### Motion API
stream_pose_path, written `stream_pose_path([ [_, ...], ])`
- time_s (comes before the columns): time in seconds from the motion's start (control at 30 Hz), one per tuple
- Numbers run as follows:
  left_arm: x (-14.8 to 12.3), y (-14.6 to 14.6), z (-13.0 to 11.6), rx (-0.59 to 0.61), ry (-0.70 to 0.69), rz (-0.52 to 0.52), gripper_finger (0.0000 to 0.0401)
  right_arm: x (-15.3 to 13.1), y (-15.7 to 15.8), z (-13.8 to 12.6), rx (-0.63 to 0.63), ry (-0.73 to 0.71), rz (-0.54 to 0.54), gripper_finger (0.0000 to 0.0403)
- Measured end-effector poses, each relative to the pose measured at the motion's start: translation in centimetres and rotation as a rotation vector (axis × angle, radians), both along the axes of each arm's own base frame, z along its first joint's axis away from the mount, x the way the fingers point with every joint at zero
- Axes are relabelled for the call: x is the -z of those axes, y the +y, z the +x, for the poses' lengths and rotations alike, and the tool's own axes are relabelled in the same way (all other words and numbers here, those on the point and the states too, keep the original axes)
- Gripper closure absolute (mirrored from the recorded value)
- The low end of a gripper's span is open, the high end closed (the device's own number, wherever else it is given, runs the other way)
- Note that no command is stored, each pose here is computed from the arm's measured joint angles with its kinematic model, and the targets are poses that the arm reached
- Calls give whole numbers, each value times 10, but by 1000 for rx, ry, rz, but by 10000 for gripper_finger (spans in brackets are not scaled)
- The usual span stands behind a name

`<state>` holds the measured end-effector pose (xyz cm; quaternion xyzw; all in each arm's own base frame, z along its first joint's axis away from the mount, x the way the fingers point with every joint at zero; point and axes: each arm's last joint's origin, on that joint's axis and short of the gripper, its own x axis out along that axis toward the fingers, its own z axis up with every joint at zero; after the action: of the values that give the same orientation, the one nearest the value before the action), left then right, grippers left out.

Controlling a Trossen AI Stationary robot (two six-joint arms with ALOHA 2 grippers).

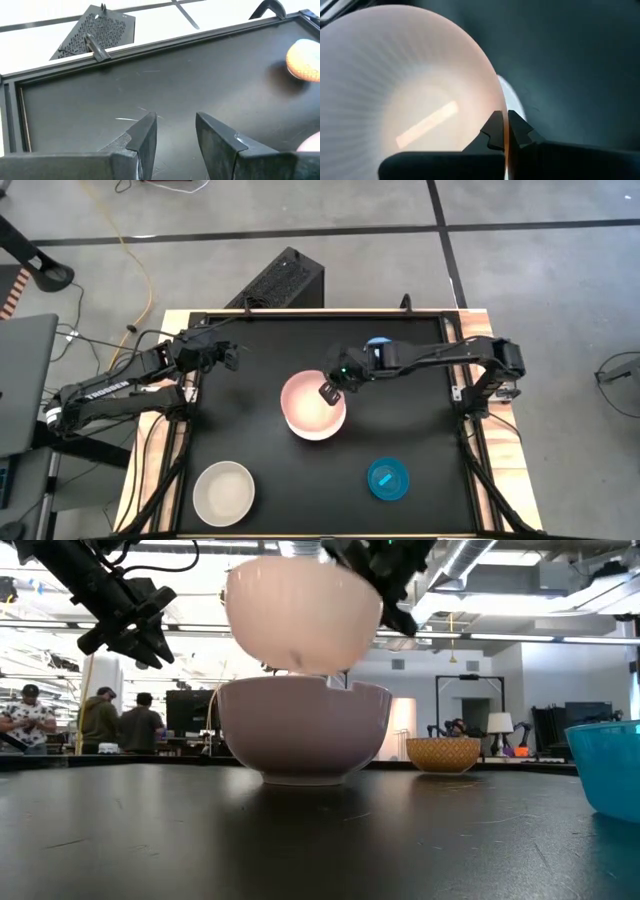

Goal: Nest bowls inside each other
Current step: Stack the light orange bowl on the white bowl

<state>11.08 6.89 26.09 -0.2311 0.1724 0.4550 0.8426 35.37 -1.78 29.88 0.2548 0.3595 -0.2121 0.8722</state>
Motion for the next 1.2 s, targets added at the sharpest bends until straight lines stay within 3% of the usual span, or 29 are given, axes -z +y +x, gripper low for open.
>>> stream_pose_path([
  [0.23, 0, 0, 0, 1, -1, -1, 276, 22, 4, -2, 81, 24, -45, 403],
  [0.47, 0, 0, 0, 0, -2, -3, 276, 28, 7, 5, 88, 10, -47, 403],
  [0.7, 0, 0, 0, 0, -7, -8, 276, 53, 18, 17, 59, 69, -34, 403],
  [1.2, 0, 0, 0, 3, -6, -9, 276, 54, 23, 16, 64, 77, -38, 391],
])
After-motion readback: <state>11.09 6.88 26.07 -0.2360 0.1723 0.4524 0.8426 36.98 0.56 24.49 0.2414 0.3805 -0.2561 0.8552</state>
